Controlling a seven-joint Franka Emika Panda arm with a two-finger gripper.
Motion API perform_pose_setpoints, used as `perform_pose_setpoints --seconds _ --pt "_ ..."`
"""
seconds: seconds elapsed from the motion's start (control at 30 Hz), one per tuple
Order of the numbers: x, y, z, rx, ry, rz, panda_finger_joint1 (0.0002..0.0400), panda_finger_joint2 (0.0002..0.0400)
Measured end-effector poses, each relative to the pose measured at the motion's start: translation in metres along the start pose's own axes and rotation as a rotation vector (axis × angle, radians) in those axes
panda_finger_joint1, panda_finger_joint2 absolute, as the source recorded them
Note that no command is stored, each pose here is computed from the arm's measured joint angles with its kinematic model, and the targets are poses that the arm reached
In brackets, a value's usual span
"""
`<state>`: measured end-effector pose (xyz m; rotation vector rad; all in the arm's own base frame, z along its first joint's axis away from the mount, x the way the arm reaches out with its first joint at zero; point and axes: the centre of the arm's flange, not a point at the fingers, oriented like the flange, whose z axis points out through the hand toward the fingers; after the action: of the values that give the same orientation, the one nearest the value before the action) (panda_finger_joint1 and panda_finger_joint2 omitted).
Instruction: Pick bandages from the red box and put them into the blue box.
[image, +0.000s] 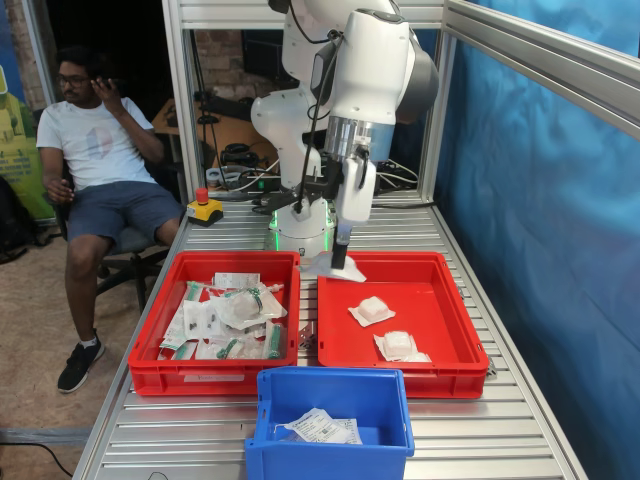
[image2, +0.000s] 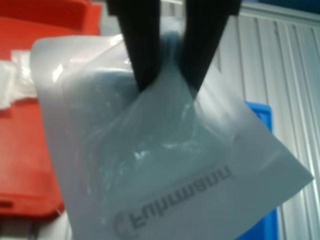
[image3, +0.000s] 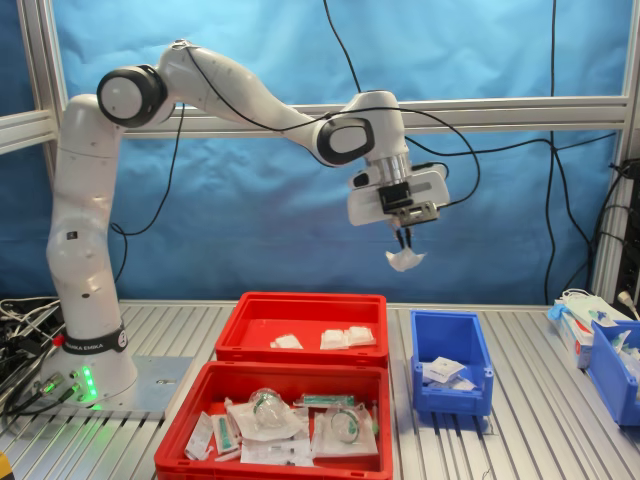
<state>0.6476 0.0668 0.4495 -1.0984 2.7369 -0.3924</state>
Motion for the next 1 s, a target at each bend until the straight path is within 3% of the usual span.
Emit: perform_pose_setpoints --seconds 0.63,1.0 --pt "-0.031 -0.046 0.056 0.099 0.055 0.038 0.0027 0.0027" --pt "-0.033 -0.045 0.092 0.107 0.098 0.029 0.0027 0.0027"
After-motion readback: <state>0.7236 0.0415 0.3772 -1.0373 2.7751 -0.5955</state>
